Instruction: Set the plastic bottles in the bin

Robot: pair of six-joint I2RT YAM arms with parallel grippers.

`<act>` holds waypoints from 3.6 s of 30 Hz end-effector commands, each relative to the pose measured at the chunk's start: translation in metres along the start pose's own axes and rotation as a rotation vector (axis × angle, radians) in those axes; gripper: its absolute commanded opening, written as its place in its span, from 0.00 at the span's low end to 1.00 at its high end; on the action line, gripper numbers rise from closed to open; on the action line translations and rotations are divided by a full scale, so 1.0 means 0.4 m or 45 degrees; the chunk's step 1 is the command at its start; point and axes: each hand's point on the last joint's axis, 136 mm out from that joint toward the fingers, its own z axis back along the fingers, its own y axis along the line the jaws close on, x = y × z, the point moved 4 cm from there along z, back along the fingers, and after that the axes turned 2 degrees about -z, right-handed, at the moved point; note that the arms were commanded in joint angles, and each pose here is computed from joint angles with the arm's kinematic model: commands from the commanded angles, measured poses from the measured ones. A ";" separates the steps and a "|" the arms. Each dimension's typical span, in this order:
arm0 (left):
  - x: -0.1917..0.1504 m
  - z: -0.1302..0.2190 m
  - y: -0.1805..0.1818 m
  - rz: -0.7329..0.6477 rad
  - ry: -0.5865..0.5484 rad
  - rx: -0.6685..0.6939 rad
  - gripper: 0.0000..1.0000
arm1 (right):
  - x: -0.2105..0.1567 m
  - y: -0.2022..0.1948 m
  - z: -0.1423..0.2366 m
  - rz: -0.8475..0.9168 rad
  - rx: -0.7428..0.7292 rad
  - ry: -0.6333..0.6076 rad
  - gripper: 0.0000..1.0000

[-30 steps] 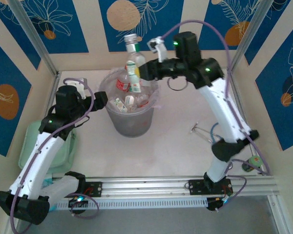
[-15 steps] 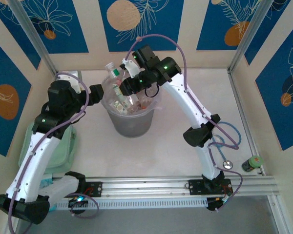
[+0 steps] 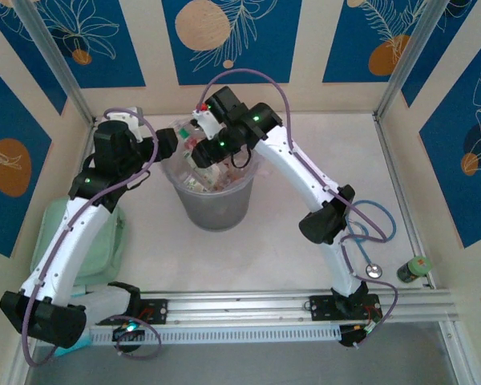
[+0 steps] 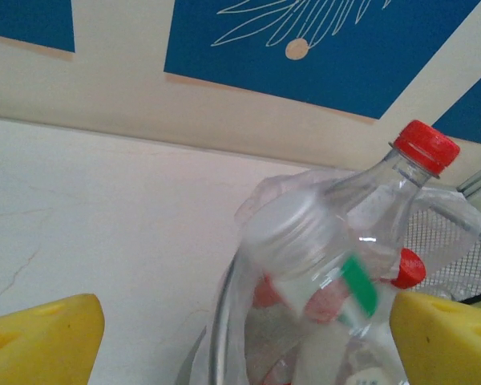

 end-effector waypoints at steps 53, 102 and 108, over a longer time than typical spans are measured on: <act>-0.204 -0.091 -0.149 0.016 0.220 -0.404 0.92 | -0.358 -0.431 0.437 -0.869 -0.310 -0.634 0.88; -0.338 -0.129 0.253 -0.396 -0.002 0.544 0.99 | -0.785 -0.684 0.162 -0.919 -1.015 -0.675 0.99; -0.376 -0.207 0.276 -0.466 0.023 0.571 0.99 | -0.744 -0.713 0.157 -0.869 -1.023 -0.754 0.99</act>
